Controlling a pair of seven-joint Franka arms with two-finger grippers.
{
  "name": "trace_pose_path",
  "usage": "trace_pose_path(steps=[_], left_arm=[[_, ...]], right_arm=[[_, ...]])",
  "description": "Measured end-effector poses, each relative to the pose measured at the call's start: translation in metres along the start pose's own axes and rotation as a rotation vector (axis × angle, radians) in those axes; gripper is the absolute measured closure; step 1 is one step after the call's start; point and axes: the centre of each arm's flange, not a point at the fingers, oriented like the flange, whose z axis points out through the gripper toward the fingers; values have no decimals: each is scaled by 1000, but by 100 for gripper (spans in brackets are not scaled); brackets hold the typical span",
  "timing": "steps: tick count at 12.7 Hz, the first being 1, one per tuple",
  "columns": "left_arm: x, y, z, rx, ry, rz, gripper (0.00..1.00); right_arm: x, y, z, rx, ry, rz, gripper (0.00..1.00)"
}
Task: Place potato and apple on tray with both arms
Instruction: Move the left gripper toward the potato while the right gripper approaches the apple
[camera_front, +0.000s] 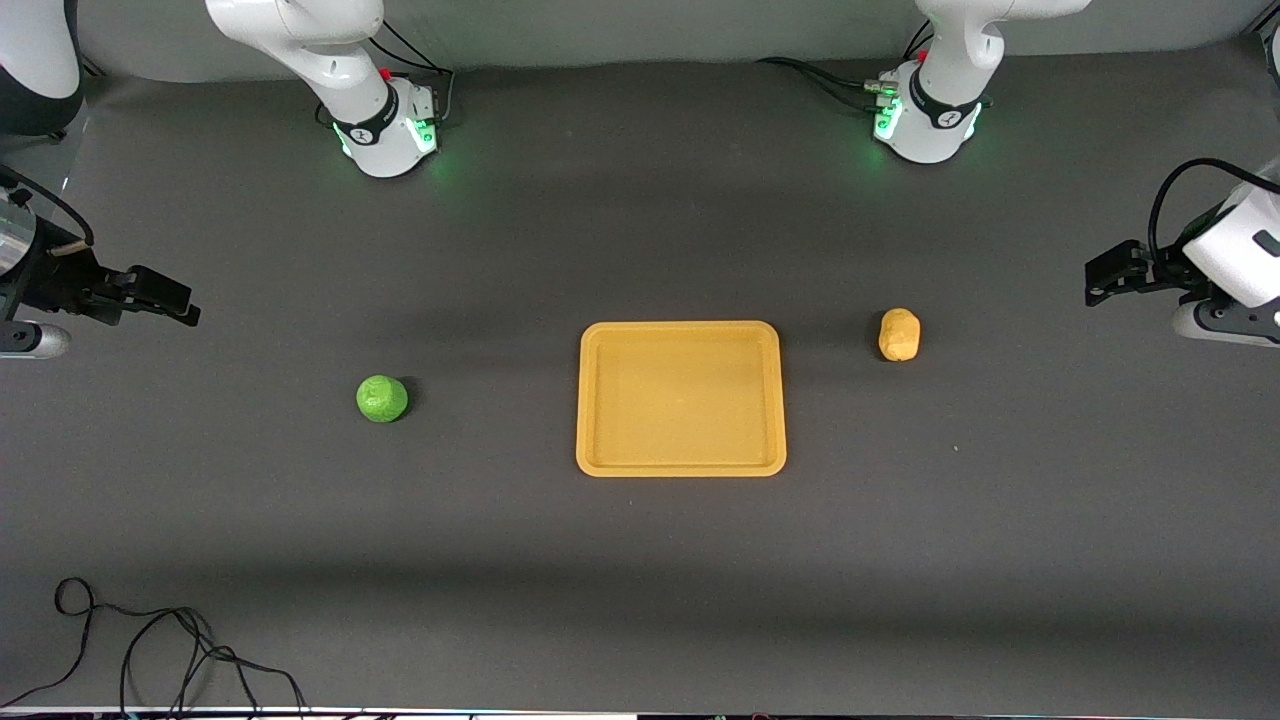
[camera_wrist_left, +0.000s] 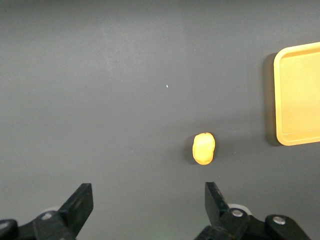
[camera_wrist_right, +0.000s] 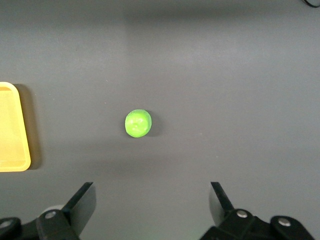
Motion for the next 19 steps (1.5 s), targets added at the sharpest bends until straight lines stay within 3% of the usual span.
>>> trace_pose_path(steps=[12, 19], left_arm=[[0, -1, 4, -1, -9, -1, 0], [9, 14, 99, -30, -65, 19, 0]], right_arm=[[-1, 2, 2, -1, -19, -10, 0], [0, 2, 4, 0, -18, -78, 0]])
